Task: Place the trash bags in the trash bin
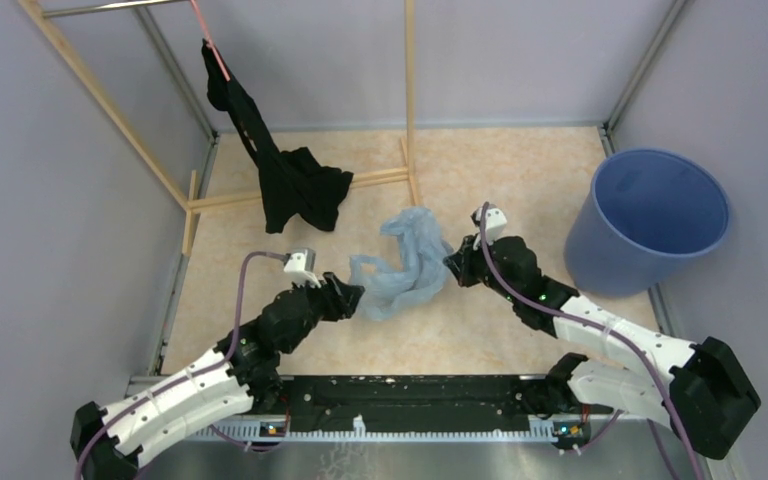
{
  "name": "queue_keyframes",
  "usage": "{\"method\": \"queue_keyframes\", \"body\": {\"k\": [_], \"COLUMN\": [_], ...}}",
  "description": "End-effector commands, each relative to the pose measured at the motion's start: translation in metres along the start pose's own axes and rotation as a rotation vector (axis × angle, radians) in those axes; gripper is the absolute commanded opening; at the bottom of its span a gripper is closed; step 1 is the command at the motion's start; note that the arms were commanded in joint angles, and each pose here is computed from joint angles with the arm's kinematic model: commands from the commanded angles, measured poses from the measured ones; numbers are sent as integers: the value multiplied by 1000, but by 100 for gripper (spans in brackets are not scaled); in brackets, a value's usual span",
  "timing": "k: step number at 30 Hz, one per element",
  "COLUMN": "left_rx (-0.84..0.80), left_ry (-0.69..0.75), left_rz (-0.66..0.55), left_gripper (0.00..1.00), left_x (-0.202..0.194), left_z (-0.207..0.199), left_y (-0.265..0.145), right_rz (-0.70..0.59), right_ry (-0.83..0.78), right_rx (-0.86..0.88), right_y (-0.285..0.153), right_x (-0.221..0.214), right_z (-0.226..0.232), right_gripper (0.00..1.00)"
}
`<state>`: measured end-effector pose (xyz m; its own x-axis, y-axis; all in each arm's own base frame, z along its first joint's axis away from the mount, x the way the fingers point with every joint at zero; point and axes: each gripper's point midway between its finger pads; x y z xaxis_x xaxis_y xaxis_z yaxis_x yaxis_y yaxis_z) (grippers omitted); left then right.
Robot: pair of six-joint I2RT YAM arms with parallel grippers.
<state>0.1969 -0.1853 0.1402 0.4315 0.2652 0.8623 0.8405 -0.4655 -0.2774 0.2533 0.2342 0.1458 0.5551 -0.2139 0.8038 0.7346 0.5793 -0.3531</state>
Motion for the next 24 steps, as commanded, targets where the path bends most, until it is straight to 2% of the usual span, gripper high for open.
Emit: {"method": "queue_keyframes", "body": {"k": [1,3,4,5,10,14,19,24], "left_rx": [-63,-62,-52,-44,-64,-172,-24,-41], "left_ry": [-18,-4,9,20,69,117,218,327], "left_rz": [37,62,72,76,89,123,234,339], "left_gripper": [72,90,97,98,98,98,98,98], "left_x": [14,19,23,30,66,81,77,63], "left_z": [-20,-23,-24,-25,-46,-80,-63,-63], "left_y": [-12,-18,-21,-24,-31,-24,2,24], "right_rz": [-47,-10,10,20,40,47,41,44], "right_ry": [-111,-169,-193,-208,-216,-201,-182,-189], "right_rx": [-12,25,43,44,101,149,183,181], "right_y": [-7,-6,-6,-6,-11,-13,-18,-20], "right_x": [26,24,23,22,18,15,19,17], "right_z": [5,11,14,14,24,32,40,38], "right_gripper": [0,0,0,0,0,0,0,0]}}
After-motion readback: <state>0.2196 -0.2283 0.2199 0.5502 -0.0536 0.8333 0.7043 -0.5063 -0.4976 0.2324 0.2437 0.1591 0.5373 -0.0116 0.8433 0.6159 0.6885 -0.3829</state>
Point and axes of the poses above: each gripper's point midway between its finger pads, its own y axis out along the fingers, its own z axis along the line the jaws close on, x = y × z, and after that the axes turned 8 degrees about y, right-handed
